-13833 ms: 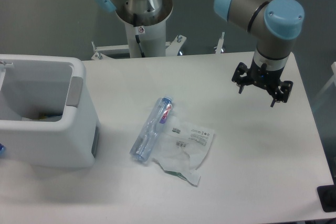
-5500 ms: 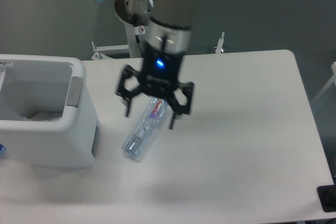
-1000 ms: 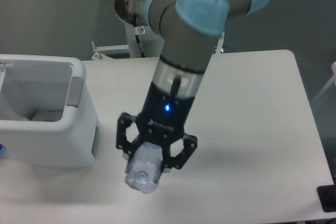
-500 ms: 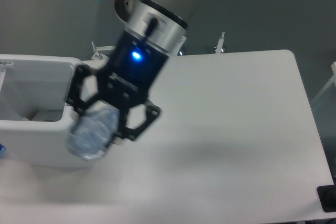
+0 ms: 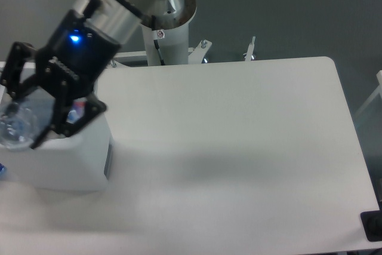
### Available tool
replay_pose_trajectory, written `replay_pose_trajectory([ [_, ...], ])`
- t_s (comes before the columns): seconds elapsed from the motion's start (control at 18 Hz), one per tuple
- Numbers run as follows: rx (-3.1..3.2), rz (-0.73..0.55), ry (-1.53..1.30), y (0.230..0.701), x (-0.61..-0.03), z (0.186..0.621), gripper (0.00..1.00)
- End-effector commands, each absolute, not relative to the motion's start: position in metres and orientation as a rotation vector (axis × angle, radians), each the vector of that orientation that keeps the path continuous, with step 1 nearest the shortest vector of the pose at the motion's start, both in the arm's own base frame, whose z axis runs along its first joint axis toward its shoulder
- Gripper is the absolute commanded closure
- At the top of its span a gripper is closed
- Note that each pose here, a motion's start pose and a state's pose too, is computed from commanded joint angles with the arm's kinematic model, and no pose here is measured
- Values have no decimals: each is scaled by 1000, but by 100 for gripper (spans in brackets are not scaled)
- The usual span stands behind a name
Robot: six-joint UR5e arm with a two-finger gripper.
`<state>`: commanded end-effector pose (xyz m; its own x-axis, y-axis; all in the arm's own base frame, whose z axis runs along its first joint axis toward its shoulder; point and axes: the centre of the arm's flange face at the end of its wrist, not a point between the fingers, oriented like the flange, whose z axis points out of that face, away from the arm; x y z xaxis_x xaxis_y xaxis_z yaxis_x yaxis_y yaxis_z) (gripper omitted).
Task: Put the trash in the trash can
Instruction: 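Carry the bottle over the white trash bin, then lower the bottle into the bin and open the gripper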
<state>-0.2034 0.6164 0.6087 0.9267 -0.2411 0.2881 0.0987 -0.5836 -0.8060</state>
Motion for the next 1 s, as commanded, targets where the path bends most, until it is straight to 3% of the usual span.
replay_pose_trajectory([
  [0.44,-2184,-485,163,617,-174,561,54],
  [0.61,-2198,-486,194,605,-165,547,47],
  [0.67,-2200,-485,200,601,-162,545,44],
  [0.78,-2199,-481,210,595,-158,546,26],
  [0.83,-2199,-480,210,593,-157,546,8],
  [0.89,-2197,-477,211,591,-156,548,0],
  [1.0,-2197,-477,211,590,-155,548,0],
])
